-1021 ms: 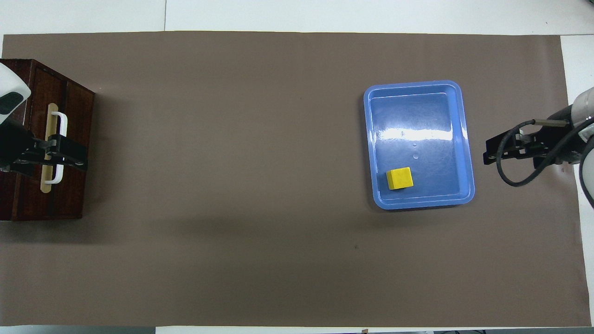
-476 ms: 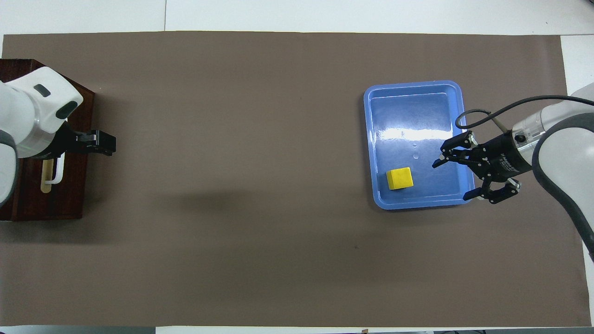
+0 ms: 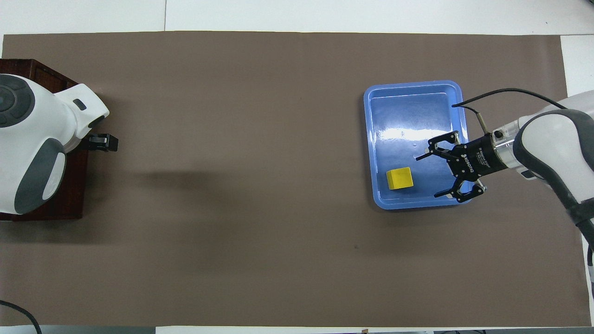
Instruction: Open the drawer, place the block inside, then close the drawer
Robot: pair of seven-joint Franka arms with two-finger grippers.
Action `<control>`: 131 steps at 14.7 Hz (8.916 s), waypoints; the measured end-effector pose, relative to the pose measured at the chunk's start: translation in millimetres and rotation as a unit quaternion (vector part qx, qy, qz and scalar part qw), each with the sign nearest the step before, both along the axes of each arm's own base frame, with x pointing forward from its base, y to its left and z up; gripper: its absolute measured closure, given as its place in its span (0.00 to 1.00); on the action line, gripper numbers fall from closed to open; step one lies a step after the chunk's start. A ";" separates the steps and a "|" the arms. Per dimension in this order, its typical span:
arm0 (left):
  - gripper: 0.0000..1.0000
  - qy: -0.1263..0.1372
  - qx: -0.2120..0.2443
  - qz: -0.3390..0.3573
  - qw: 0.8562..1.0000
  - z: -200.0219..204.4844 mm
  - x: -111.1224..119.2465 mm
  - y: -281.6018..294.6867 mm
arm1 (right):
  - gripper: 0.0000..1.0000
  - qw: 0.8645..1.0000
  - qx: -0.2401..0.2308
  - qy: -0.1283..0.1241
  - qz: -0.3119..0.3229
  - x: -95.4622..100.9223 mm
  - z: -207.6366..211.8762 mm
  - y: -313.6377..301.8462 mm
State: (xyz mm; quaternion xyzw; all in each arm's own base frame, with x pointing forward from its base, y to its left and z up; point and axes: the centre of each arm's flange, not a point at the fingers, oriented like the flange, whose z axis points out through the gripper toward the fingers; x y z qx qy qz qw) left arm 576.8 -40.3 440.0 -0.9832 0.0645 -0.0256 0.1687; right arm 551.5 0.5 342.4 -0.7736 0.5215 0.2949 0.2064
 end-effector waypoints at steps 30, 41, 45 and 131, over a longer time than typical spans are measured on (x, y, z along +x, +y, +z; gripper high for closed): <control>0.00 -0.070 -0.039 0.033 0.996 -51.5 -13.1 -118.4 | 0.10 0.997 0.043 0.033 -0.057 -0.5 -84.1 9.9; 0.00 -0.050 -0.134 0.300 0.943 54.7 3.5 -151.3 | 0.45 0.998 0.052 -0.006 -0.039 25.8 -44.0 14.9; 0.00 -0.055 -0.156 0.434 0.886 56.1 -0.6 -161.3 | 0.45 0.998 0.040 -0.005 -0.053 58.3 30.4 76.2; 0.00 -0.153 -0.118 0.692 0.696 10.8 25.1 -2.2 | 0.00 0.755 -0.155 -0.256 0.584 -7.2 252.1 8.5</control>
